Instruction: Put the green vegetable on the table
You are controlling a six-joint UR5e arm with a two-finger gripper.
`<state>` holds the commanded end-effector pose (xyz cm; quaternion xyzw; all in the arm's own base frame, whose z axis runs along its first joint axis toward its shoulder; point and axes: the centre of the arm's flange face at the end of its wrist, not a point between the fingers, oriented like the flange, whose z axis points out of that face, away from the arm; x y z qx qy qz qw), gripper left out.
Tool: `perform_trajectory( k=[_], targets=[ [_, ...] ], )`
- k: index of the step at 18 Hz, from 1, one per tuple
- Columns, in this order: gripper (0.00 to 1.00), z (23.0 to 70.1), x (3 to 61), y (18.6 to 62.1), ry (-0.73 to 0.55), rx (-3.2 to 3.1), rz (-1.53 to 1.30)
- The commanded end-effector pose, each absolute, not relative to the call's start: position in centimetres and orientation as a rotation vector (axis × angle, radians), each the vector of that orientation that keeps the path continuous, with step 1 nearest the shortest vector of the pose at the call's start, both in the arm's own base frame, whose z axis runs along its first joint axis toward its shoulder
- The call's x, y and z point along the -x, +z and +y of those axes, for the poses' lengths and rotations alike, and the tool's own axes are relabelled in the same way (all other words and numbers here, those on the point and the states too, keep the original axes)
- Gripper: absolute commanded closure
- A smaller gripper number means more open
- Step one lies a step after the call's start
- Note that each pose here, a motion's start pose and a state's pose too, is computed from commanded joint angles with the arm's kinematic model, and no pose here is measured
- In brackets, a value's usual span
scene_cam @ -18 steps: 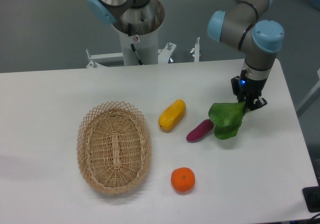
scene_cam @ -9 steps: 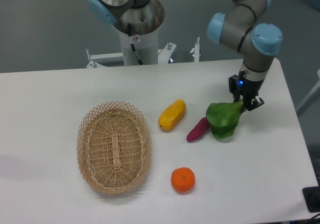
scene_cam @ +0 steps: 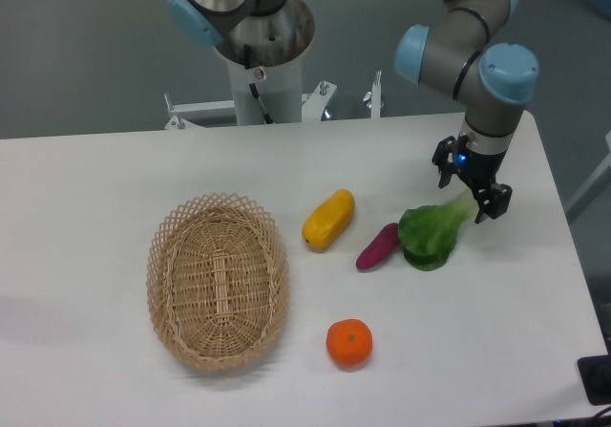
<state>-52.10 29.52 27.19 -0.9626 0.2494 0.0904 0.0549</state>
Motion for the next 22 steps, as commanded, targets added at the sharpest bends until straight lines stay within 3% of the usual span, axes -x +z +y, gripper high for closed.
perform_trajectory(
  k=[11,14,22],
  targets=[
    [0.00,37.4,52.7,35.8,0.487,2.888,0.454],
    [0.00,37.1,52.8,38.7,0.556,2.924,0.449],
    [0.00,35.3,52.7,42.4,0.511,2.967,0.462]
  ],
)
